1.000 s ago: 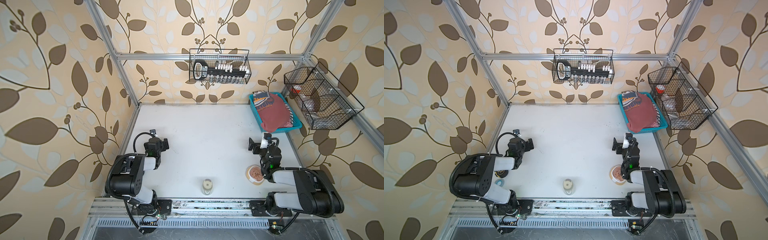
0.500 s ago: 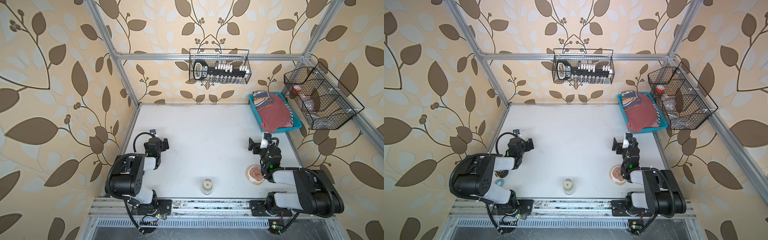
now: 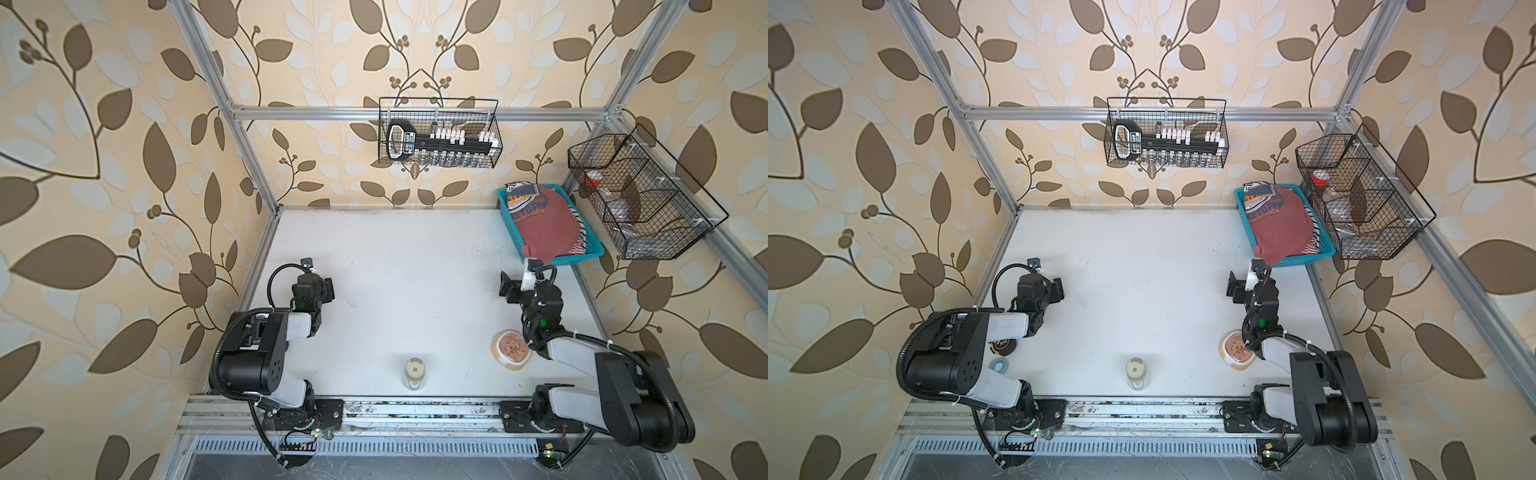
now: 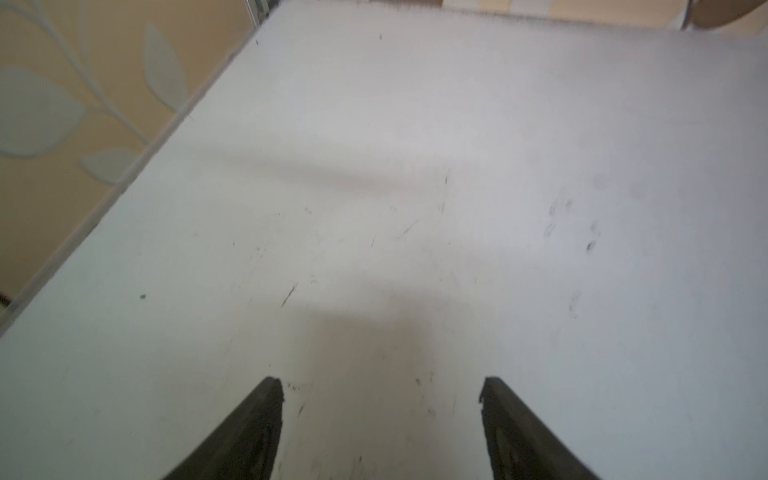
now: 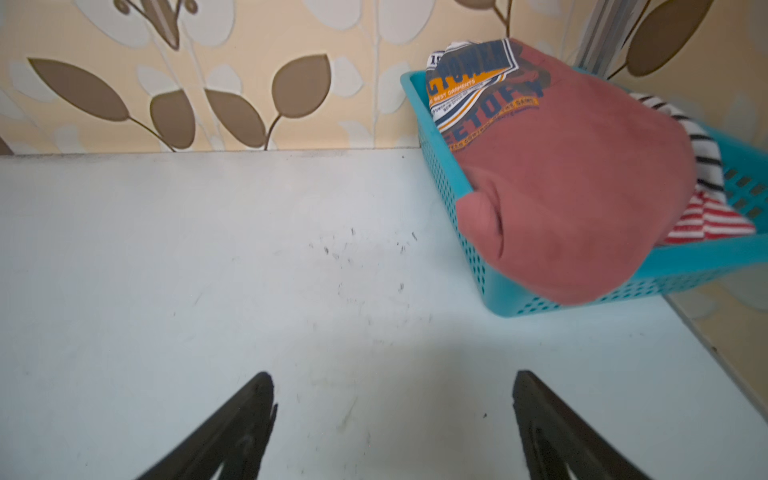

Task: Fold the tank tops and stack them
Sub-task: 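Move the right gripper toward the teal basket while the left gripper waits, then lower the right gripper into the basket and grasp the dark-pink tank top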

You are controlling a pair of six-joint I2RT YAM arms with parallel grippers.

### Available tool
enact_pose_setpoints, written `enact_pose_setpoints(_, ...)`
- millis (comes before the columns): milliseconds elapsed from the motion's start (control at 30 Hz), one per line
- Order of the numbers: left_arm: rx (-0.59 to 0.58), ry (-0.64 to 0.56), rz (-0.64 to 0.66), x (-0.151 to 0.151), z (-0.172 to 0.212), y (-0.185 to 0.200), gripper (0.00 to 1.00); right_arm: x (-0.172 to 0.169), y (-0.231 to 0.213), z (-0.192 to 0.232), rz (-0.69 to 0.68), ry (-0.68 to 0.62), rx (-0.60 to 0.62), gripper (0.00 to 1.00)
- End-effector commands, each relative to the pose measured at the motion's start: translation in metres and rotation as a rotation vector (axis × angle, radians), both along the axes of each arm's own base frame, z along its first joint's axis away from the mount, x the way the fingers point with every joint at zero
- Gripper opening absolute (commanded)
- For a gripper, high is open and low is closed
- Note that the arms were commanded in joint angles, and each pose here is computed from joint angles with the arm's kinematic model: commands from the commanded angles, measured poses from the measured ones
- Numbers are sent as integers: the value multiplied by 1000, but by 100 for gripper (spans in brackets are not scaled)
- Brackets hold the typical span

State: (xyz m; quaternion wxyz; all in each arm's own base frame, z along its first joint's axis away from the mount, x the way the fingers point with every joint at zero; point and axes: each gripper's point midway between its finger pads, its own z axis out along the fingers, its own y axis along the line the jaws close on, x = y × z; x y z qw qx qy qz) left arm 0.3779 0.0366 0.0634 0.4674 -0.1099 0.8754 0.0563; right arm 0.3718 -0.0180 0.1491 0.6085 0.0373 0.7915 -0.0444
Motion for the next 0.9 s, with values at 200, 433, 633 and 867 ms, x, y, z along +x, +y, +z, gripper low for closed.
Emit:
enact_pose_setpoints(200,-287,-34,-214,38,87,-58,76,43,-33,70,-69,204,27,68)
enact_pose_setpoints(433,-420,-70,-360,36,118,-101,76,78,-79,64,-190,405,23,63)
enact_pose_setpoints(633,-442,-79,-417,32,128,-118,77,84,-95,32,-224,545,47,62)
enact_pose_setpoints(867,-452,-67,-436,32,129,-124,77,90,-93,-1,-166,598,177,62)
